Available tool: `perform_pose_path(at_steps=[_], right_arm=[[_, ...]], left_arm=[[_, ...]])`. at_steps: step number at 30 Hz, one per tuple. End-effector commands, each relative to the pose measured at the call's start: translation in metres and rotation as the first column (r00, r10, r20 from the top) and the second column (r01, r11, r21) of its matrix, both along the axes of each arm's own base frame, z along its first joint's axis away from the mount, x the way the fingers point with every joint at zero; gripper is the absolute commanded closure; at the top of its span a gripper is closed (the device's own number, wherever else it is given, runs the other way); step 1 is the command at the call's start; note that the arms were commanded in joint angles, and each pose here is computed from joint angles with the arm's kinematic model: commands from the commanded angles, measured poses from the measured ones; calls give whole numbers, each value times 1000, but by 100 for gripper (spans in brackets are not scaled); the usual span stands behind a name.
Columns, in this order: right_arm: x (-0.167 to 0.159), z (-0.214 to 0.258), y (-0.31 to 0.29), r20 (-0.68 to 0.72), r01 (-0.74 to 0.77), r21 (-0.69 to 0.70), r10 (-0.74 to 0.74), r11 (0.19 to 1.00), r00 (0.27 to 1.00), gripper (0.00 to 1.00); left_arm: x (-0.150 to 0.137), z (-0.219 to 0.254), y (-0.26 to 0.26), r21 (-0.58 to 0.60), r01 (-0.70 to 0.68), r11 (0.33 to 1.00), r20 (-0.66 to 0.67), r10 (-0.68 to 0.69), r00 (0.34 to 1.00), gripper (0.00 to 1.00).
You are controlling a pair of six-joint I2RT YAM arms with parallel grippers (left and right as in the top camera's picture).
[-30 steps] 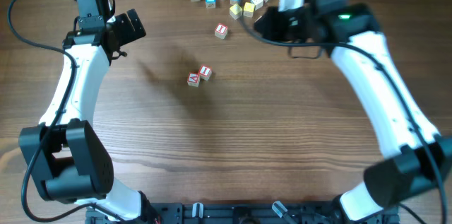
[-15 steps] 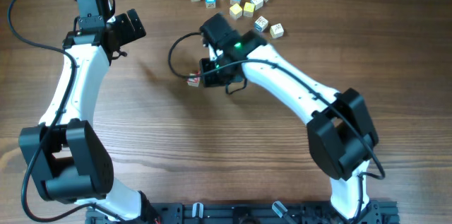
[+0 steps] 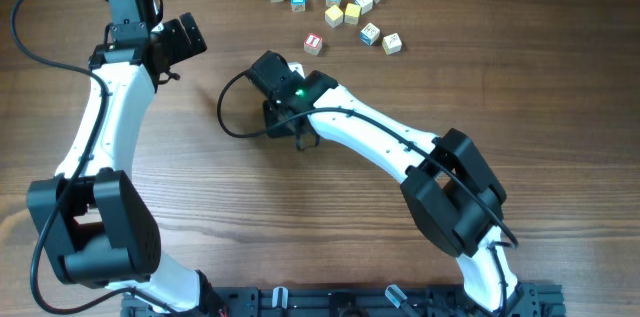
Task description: Form a circle
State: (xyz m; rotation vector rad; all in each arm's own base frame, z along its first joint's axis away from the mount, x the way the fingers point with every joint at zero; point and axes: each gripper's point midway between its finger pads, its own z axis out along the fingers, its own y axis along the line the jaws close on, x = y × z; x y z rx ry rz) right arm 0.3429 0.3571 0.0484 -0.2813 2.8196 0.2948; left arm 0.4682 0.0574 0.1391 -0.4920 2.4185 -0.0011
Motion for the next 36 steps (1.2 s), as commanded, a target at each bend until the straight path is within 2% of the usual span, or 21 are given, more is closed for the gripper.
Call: perform_pose_path(at_steps=[1, 6, 16, 36], right_arm=[[-1, -22, -4, 5, 22, -33, -21, 999, 1000, 96], [2, -36, -2, 36, 8, -6, -8, 1000, 999, 96], [9, -35, 6, 76, -5, 30, 2, 1000, 997, 96], [4, -40, 0, 59, 0, 5, 0, 1000, 998, 96]], left_arm=[[1, 6, 1, -5, -8, 1000, 16, 8, 1000, 0], [1, 6, 1, -5, -9, 1000, 16, 9, 1000, 0], [1, 6, 1, -5, -9, 1000, 16, 9, 1000, 0], [1, 6, 1, -5, -9, 1000, 16, 9, 1000, 0]])
